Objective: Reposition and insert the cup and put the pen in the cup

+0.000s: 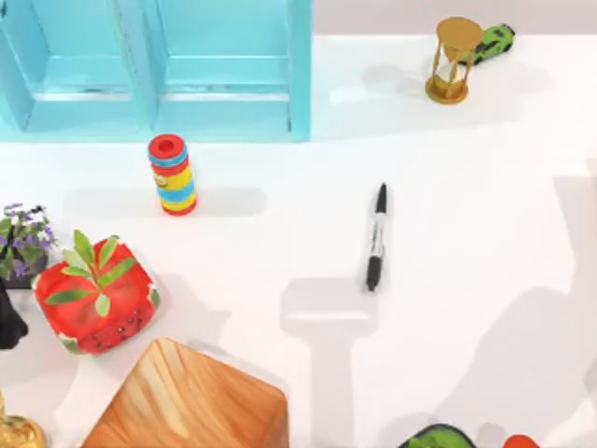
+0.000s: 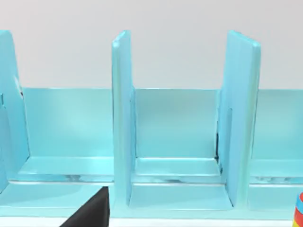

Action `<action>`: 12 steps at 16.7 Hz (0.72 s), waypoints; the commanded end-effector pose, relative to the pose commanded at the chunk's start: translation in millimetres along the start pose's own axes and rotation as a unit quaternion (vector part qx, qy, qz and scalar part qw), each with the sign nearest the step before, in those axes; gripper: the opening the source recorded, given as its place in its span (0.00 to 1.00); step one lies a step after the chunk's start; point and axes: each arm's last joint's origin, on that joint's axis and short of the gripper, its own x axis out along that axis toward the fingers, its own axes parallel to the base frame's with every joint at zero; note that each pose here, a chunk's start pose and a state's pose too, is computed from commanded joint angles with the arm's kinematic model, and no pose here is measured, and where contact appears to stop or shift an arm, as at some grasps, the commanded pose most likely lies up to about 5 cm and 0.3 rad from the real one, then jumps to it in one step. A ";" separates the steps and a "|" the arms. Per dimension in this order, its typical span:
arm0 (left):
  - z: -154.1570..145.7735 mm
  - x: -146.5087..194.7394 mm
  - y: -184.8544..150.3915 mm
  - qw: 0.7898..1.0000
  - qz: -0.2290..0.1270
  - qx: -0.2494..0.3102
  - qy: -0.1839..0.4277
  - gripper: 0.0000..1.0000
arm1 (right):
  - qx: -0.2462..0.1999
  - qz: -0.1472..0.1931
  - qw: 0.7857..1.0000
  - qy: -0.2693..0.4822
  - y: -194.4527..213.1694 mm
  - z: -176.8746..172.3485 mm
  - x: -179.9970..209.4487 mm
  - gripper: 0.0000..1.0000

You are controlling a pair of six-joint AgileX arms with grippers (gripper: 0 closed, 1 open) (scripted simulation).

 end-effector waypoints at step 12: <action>0.0 0.0 0.0 1.000 0.000 0.000 0.000 1.00 | 0.001 0.001 1.000 0.002 130.0 -9.7 -129.3 0.00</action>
